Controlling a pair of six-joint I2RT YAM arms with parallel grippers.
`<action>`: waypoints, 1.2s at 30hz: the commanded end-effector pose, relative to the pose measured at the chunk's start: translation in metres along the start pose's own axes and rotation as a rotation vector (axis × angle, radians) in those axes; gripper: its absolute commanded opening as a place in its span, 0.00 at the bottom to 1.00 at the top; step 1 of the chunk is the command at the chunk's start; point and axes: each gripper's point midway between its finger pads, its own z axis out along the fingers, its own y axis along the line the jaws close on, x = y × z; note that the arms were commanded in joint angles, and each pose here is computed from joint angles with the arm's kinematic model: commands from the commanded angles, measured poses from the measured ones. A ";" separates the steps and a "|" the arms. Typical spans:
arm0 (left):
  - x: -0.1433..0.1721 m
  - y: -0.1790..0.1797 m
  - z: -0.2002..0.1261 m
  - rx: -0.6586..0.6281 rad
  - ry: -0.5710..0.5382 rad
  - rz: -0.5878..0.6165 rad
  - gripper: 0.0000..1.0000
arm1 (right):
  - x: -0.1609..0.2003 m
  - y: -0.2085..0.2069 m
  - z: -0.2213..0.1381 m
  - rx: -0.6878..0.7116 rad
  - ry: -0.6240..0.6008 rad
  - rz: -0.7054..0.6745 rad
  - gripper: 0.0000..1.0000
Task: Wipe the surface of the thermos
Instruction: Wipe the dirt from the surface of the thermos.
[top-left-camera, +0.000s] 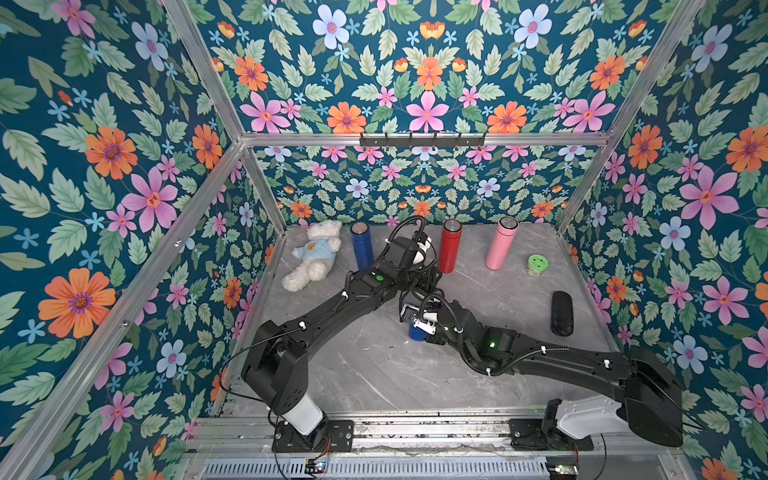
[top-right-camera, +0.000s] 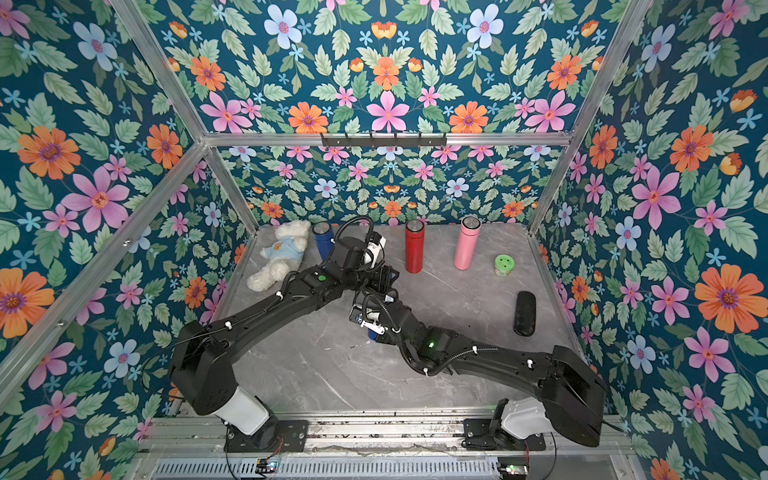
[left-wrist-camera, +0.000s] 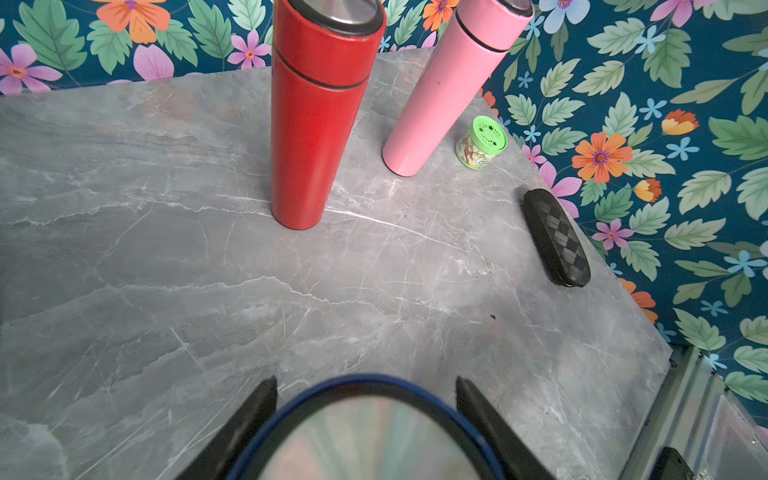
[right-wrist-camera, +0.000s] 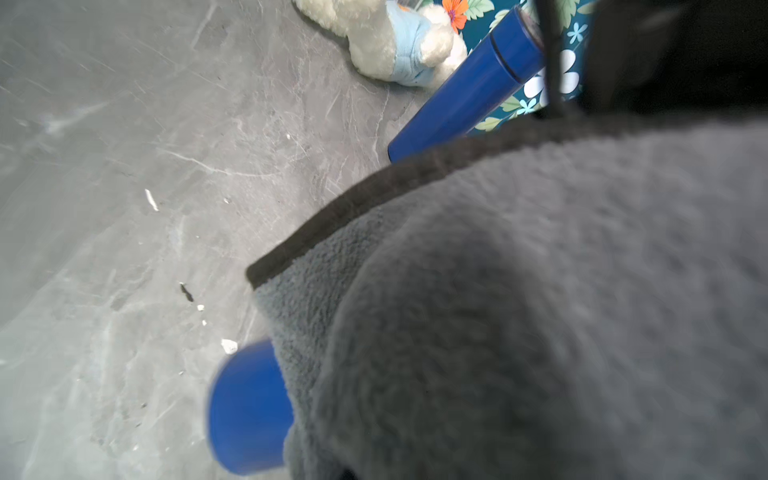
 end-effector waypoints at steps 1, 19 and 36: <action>-0.001 -0.017 -0.002 0.079 0.020 -0.025 0.00 | 0.014 0.005 0.009 0.026 0.029 -0.007 0.00; 0.053 0.021 0.014 -0.119 0.362 0.057 0.00 | 0.005 -0.019 0.000 0.223 0.054 -0.087 0.00; 0.048 0.014 0.004 -0.087 0.319 0.077 0.00 | 0.044 0.052 0.036 0.060 0.193 -0.086 0.00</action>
